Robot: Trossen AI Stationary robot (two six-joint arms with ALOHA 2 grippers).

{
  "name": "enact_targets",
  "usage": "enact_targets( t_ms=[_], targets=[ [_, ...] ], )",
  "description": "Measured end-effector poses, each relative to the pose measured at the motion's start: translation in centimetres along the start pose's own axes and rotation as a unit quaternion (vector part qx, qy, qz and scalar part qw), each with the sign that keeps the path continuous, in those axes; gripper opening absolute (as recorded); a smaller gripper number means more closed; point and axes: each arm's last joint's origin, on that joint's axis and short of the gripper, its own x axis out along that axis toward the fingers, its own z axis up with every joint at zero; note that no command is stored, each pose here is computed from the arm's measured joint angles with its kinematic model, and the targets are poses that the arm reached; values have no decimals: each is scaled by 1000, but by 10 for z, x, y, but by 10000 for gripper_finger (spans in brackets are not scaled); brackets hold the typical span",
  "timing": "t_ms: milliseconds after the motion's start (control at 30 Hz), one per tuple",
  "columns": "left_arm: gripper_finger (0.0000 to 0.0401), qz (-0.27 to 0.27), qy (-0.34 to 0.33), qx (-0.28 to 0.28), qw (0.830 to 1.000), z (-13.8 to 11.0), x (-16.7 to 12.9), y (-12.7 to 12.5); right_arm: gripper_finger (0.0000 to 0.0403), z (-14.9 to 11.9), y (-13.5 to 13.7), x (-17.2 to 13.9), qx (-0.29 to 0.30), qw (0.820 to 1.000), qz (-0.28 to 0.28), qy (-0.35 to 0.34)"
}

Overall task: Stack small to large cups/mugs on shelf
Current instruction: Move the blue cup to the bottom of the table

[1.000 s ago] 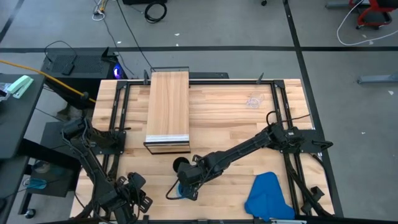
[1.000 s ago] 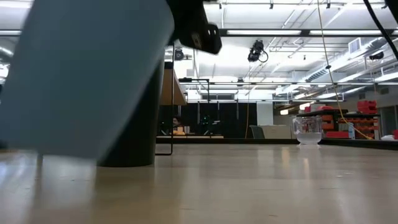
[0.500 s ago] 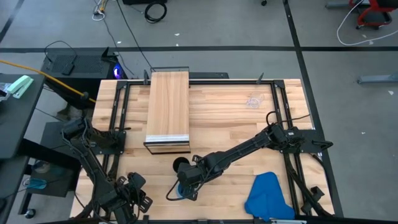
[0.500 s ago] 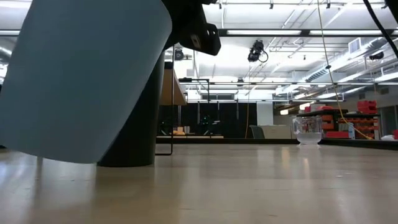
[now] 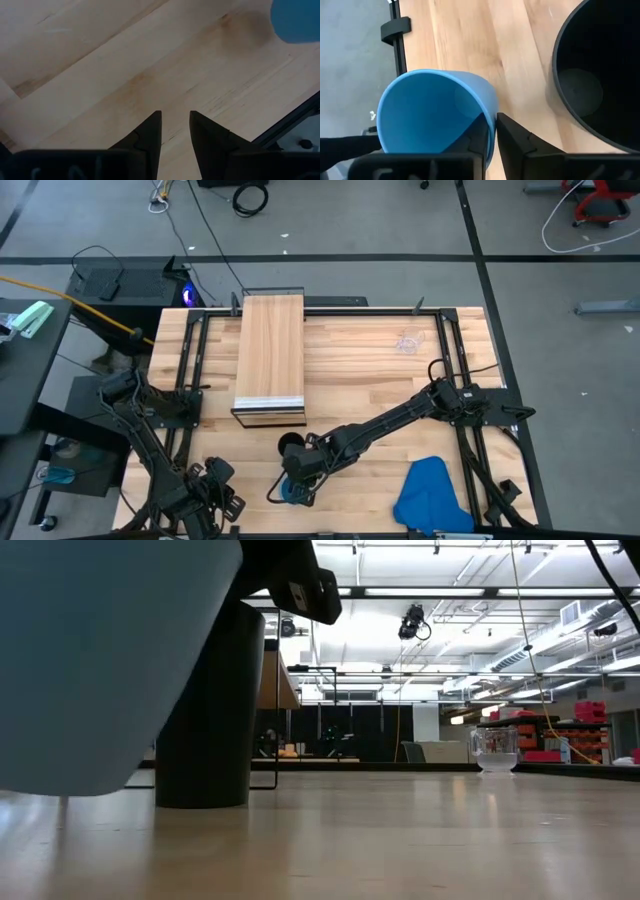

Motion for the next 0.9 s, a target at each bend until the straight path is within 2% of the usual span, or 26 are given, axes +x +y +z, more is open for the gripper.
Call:
enact_targets(
  t_ms=[567,900],
  targets=[
    [107,0,0,0,1000,0,0,0,92,0,-1,1,-7,1000,-1,-1],
    [107,-2,1,-1,1000,0,0,0,94,1,-2,1,-5,1000,-2,-1]
  ],
)
